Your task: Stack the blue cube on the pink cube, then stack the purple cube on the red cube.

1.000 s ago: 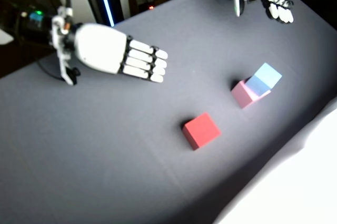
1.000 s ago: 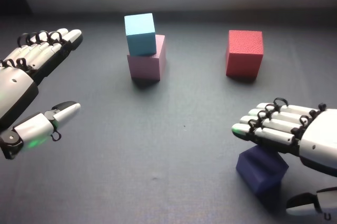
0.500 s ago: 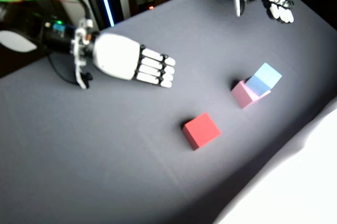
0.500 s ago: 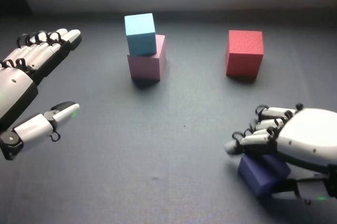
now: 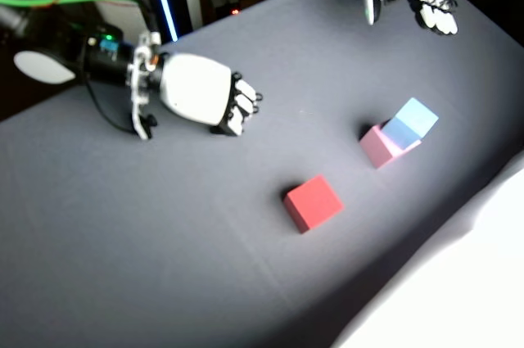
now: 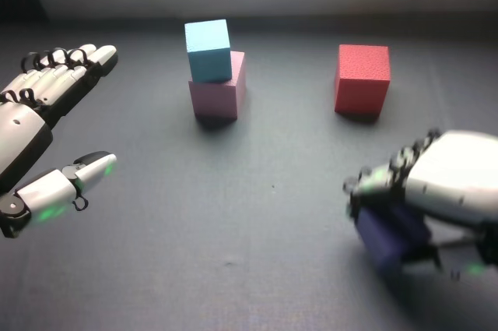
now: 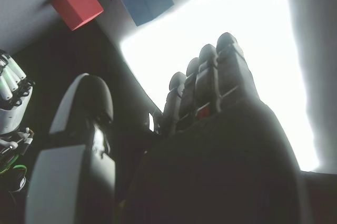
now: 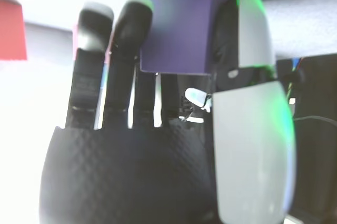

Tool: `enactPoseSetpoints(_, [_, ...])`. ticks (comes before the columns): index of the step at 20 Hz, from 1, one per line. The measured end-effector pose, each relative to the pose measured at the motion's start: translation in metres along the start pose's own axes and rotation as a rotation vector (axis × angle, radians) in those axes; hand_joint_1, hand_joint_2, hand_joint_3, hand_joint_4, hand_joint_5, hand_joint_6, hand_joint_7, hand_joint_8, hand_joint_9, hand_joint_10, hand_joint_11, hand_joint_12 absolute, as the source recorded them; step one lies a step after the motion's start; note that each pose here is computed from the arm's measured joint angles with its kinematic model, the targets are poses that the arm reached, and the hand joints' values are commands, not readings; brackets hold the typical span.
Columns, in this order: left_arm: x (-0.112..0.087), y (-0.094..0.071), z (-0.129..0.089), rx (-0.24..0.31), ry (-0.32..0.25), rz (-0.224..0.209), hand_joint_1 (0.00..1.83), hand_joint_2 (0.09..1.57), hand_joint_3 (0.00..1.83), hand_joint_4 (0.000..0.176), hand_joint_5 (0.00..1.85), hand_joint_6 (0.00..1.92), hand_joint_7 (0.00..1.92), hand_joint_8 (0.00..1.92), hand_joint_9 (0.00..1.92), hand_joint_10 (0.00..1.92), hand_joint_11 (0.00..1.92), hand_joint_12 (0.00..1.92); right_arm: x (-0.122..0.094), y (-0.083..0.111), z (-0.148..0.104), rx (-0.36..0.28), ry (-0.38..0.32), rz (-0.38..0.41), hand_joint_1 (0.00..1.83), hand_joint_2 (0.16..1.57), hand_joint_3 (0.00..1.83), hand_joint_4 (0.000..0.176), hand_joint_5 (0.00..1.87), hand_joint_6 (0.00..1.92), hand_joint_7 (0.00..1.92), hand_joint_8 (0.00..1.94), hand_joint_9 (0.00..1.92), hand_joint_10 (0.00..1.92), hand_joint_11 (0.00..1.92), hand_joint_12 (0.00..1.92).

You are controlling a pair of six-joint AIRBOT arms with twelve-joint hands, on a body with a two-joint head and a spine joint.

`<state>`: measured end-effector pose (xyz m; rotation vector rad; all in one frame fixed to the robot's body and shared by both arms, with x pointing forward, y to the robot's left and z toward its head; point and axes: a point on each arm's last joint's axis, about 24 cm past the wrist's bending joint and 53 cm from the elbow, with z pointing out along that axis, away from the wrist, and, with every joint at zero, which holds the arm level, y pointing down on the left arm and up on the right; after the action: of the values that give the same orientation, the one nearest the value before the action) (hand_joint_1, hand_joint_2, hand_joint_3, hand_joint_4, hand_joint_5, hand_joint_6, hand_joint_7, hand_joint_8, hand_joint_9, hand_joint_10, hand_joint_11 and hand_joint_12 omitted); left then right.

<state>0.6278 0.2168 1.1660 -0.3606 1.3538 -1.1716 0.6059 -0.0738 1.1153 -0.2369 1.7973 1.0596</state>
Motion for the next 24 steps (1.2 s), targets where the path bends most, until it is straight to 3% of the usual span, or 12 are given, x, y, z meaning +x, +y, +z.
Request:
enactPoseSetpoints(2, [-0.001, 0.000, 0.000, 0.002, -0.002, 0.000, 0.72, 1.36, 0.00, 0.048, 0.00, 0.00, 0.00, 0.00, 0.00, 0.00, 0.00, 0.00, -0.036, 0.005, -0.002, -0.016, -0.086, -0.036, 1.08, 1.30, 0.01, 0.000, 0.64, 1.45, 0.81, 1.88, 0.98, 1.87, 0.97, 1.91])
enactPoseSetpoints(3, [-0.001, 0.000, -0.001, 0.003, -0.003, -0.005, 0.72, 1.37, 0.00, 0.045, 0.00, 0.00, 0.00, 0.00, 0.00, 0.00, 0.00, 0.00, -0.050, 0.006, -0.001, -0.018, -0.120, -0.052, 1.16, 1.30, 0.00, 0.000, 0.62, 1.35, 0.74, 1.71, 0.71, 1.73, 0.64, 1.90])
enactPoseSetpoints(7, [0.001, 0.003, -0.003, -0.008, -0.002, -0.013, 0.76, 1.36, 0.00, 0.032, 0.00, 0.00, 0.00, 0.00, 0.00, 0.00, 0.00, 0.00, -0.098, 0.000, 0.006, 0.005, -0.239, -0.061, 1.34, 1.24, 0.00, 0.000, 0.63, 1.28, 0.76, 1.37, 0.77, 1.57, 0.70, 1.74])
enactPoseSetpoints(9, [0.001, 0.004, -0.003, -0.010, -0.001, -0.013, 0.76, 1.36, 0.00, 0.044, 0.00, 0.00, 0.00, 0.00, 0.00, 0.00, 0.00, 0.00, -0.118, -0.004, 0.009, 0.016, -0.290, -0.060, 1.34, 1.24, 0.00, 0.000, 0.60, 1.35, 0.73, 1.36, 0.78, 1.55, 0.74, 1.67])
enactPoseSetpoints(12, [0.002, 0.005, -0.004, -0.012, 0.002, -0.017, 0.76, 1.36, 0.00, 0.048, 0.00, 0.00, 0.00, 0.00, 0.00, 0.00, 0.00, 0.00, -0.144, -0.011, 0.016, 0.036, -0.351, -0.045, 1.16, 1.30, 0.00, 0.000, 0.76, 1.30, 0.55, 1.68, 0.35, 1.64, 0.25, 1.92])
enactPoseSetpoints(14, [0.004, 0.009, -0.006, -0.023, -0.003, -0.031, 0.74, 1.36, 0.00, 0.064, 0.00, 0.00, 0.00, 0.00, 0.00, 0.00, 0.00, 0.00, -0.159, -0.015, 0.021, 0.050, -0.385, -0.047, 1.15, 1.28, 0.00, 0.000, 0.76, 1.31, 0.60, 1.60, 0.42, 1.46, 0.23, 1.92])
enactPoseSetpoints(17, [0.008, 0.010, -0.006, -0.027, 0.010, -0.036, 0.73, 1.35, 0.00, 0.073, 0.00, 0.00, 0.00, 0.00, 0.00, 0.00, 0.00, 0.00, -0.178, -0.016, 0.030, 0.083, -0.426, -0.079, 1.32, 1.26, 0.00, 0.000, 0.74, 1.36, 0.69, 1.36, 0.55, 1.66, 0.24, 1.76])
enactPoseSetpoints(18, [0.008, 0.009, -0.006, -0.026, 0.010, -0.036, 0.71, 1.34, 0.00, 0.087, 0.00, 0.00, 0.00, 0.00, 0.00, 0.00, 0.00, 0.00, -0.183, -0.017, 0.037, 0.096, -0.428, -0.085, 1.31, 1.28, 0.00, 0.000, 0.73, 1.39, 0.69, 1.37, 0.51, 1.70, 0.04, 1.78])
enactPoseSetpoints(21, [0.009, 0.011, -0.006, -0.025, 0.011, -0.042, 0.74, 1.35, 0.00, 0.078, 0.00, 0.00, 0.00, 0.00, 0.00, 0.00, 0.00, 0.00, -0.190, -0.029, 0.044, 0.128, -0.433, -0.058, 1.17, 1.27, 0.00, 0.000, 0.81, 1.32, 0.58, 1.52, 0.35, 1.34, 0.02, 1.91])
enactPoseSetpoints(22, [0.010, 0.014, -0.005, -0.030, 0.008, -0.048, 0.75, 1.35, 0.00, 0.082, 0.00, 0.00, 0.00, 0.00, 0.00, 0.00, 0.00, 0.00, -0.192, -0.034, 0.047, 0.140, -0.434, -0.044, 1.28, 1.27, 0.00, 0.000, 0.80, 1.26, 0.61, 1.46, 0.51, 1.68, 0.19, 1.92])
enactPoseSetpoints(23, [0.010, 0.016, -0.006, -0.037, 0.011, -0.048, 0.74, 1.34, 0.00, 0.087, 0.00, 0.00, 0.00, 0.00, 0.00, 0.00, 0.00, 0.00, -0.193, -0.041, 0.050, 0.154, -0.435, -0.030, 1.18, 1.26, 0.00, 0.000, 0.76, 1.25, 0.69, 1.50, 0.60, 1.45, 0.45, 1.82])
enactPoseSetpoints(24, [0.011, 0.016, -0.006, -0.036, 0.014, -0.048, 0.72, 1.34, 0.00, 0.082, 0.00, 0.00, 0.00, 0.00, 0.00, 0.00, 0.00, 0.00, -0.193, -0.047, 0.054, 0.167, -0.432, -0.017, 1.29, 1.25, 0.00, 0.000, 0.74, 1.20, 0.71, 1.42, 0.69, 1.60, 0.50, 1.77])
